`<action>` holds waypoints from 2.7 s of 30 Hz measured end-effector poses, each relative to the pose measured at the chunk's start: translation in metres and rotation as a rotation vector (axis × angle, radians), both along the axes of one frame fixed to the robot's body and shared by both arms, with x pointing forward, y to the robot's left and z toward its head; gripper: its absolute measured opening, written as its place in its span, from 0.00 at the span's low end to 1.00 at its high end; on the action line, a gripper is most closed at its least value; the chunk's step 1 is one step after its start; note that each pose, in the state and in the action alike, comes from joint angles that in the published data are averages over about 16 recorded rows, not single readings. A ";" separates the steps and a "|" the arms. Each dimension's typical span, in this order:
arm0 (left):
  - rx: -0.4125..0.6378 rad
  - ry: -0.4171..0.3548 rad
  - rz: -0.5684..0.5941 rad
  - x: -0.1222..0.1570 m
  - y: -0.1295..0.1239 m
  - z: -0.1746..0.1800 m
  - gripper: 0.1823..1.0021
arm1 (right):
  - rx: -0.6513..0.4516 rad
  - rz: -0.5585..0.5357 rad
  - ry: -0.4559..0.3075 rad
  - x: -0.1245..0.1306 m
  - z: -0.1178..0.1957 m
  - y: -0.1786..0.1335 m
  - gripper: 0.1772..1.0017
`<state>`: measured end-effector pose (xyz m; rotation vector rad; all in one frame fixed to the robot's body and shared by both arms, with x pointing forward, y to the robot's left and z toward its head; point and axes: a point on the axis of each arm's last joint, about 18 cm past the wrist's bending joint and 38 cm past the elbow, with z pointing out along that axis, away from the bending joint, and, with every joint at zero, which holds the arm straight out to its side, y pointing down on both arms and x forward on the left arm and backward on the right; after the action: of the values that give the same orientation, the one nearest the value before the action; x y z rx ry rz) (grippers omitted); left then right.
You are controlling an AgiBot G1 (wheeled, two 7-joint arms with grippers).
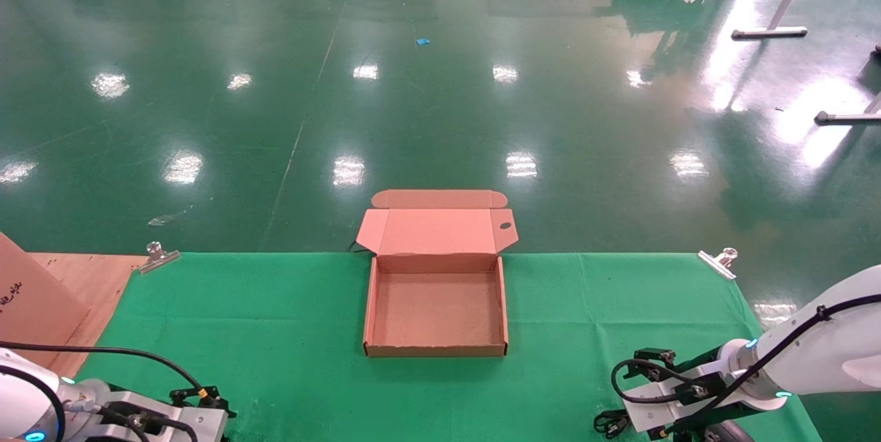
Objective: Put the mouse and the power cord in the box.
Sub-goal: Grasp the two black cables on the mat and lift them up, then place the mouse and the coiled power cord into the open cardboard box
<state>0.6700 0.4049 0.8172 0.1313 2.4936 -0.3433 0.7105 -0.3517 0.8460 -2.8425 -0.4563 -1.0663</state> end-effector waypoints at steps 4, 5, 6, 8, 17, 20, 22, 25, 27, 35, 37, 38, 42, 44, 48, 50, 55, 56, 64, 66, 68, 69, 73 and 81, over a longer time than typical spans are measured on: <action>-0.001 -0.004 0.005 0.000 0.004 0.000 1.00 | -0.002 0.005 0.006 0.001 -0.001 0.001 1.00; -0.002 -0.006 0.007 0.000 0.005 0.000 1.00 | -0.002 0.007 0.007 0.001 -0.002 0.001 0.99; -0.003 -0.007 0.008 -0.001 0.006 -0.001 1.00 | -0.003 0.008 0.007 0.002 -0.002 0.002 0.99; -0.005 -0.009 0.010 -0.001 0.007 -0.001 0.99 | -0.004 0.012 0.008 0.003 -0.002 0.004 0.99; -0.012 -0.011 0.013 -0.004 0.013 -0.002 0.94 | -0.011 0.027 0.004 0.008 -0.003 0.014 0.92; -0.012 -0.011 0.015 -0.004 0.015 -0.003 0.90 | -0.013 0.031 0.000 0.010 -0.003 0.018 0.88; -0.012 -0.012 0.017 -0.005 0.016 -0.003 0.87 | -0.015 0.034 -0.003 0.011 -0.002 0.020 0.84; -0.009 -0.012 0.019 -0.005 0.017 -0.003 0.81 | -0.016 0.036 -0.006 0.012 -0.001 0.022 0.78; -0.006 -0.011 0.020 -0.005 0.018 -0.004 0.77 | -0.017 0.037 -0.007 0.013 0.000 0.023 0.74; -0.001 -0.003 0.027 -0.006 0.020 -0.007 0.58 | -0.016 0.038 0.012 0.009 -0.004 0.018 0.51; -0.001 0.000 0.029 -0.006 0.020 -0.008 0.52 | -0.015 0.037 0.020 0.007 -0.005 0.015 0.46; -0.001 0.001 0.030 -0.006 0.020 -0.008 0.48 | -0.014 0.036 0.024 0.006 -0.006 0.013 0.43; -0.002 0.004 0.031 -0.006 0.019 -0.007 0.38 | -0.009 0.034 0.040 0.002 -0.008 0.008 0.32; -0.003 0.003 0.029 -0.006 0.019 -0.004 0.32 | -0.004 0.034 0.045 0.000 -0.007 0.006 0.28; -0.005 -0.002 0.019 -0.007 0.019 0.006 0.25 | 0.011 0.038 0.051 -0.003 -0.003 0.003 0.19; -0.008 -0.007 0.009 -0.008 0.018 0.014 0.22 | 0.022 0.042 0.050 -0.004 0.002 0.003 0.16; -0.012 -0.027 -0.032 -0.010 0.015 0.044 0.18 | 0.069 0.064 0.036 -0.008 0.024 0.004 0.09; -0.013 -0.032 -0.042 -0.010 0.014 0.051 0.18 | 0.081 0.070 0.031 -0.009 0.031 0.005 0.08; -0.011 -0.095 -0.151 -0.017 -0.006 0.123 0.17 | 0.184 0.158 -0.036 -0.023 0.108 0.017 0.06; -0.008 -0.118 -0.179 -0.019 -0.014 0.144 0.17 | 0.204 0.188 -0.060 -0.028 0.132 0.023 0.06; -0.005 -0.144 -0.206 -0.021 -0.023 0.165 0.17 | 0.219 0.218 -0.087 -0.032 0.157 0.032 0.06; -0.004 -0.159 -0.219 -0.021 -0.028 0.176 0.17 | 0.224 0.233 -0.101 -0.035 0.169 0.037 0.06; 0.003 -0.221 -0.267 -0.025 -0.051 0.219 0.17 | 0.232 0.286 -0.157 -0.043 0.215 0.062 0.05; 0.008 -0.337 -0.332 -0.037 -0.095 0.286 0.17 | 0.228 0.349 -0.256 -0.056 0.284 0.122 0.05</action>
<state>0.6333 0.3096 1.1027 0.5635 2.1362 -0.4098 0.6546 -0.2300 1.1297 -2.3283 -0.7606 -1.3123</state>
